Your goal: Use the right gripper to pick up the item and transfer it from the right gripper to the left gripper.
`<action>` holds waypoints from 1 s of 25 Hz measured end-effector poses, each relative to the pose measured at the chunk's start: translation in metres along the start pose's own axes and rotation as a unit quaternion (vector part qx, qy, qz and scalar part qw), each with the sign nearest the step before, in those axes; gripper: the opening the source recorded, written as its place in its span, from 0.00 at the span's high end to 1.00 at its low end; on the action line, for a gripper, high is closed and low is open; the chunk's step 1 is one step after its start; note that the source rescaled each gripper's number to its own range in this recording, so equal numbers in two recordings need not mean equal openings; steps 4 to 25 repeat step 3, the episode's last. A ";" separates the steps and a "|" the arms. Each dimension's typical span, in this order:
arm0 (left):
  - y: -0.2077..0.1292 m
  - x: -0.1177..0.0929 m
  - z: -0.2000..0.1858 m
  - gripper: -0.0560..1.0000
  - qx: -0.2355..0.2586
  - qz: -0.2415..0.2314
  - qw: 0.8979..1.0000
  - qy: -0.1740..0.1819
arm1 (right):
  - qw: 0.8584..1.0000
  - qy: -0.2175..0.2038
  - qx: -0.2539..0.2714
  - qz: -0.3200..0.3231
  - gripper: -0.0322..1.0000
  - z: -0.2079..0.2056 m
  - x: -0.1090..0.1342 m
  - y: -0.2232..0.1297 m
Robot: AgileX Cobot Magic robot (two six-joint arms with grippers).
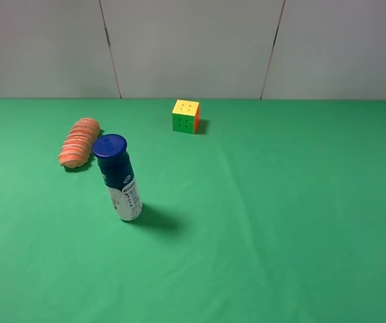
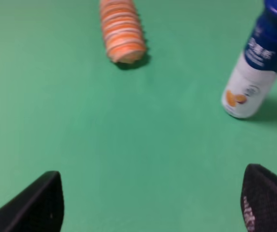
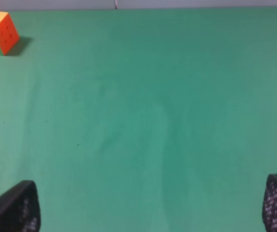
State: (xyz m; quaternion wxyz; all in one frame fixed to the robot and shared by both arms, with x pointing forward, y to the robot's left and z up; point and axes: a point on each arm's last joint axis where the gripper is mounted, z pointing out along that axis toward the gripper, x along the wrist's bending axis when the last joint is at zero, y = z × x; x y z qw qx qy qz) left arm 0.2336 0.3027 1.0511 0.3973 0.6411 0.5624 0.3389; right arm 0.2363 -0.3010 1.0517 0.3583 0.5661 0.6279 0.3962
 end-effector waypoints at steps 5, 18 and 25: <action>0.000 0.000 0.000 0.17 0.000 -0.013 1.000 0.025 | 1.000 0.000 0.000 0.000 0.00 0.000 0.000 0.000; 0.000 0.000 0.000 0.17 0.000 -0.013 1.000 0.025 | 1.000 0.000 0.000 0.000 0.00 0.000 0.000 0.000; 0.000 0.000 0.000 0.17 0.000 -0.013 1.000 0.025 | 1.000 0.000 0.000 0.000 0.00 0.000 0.000 0.000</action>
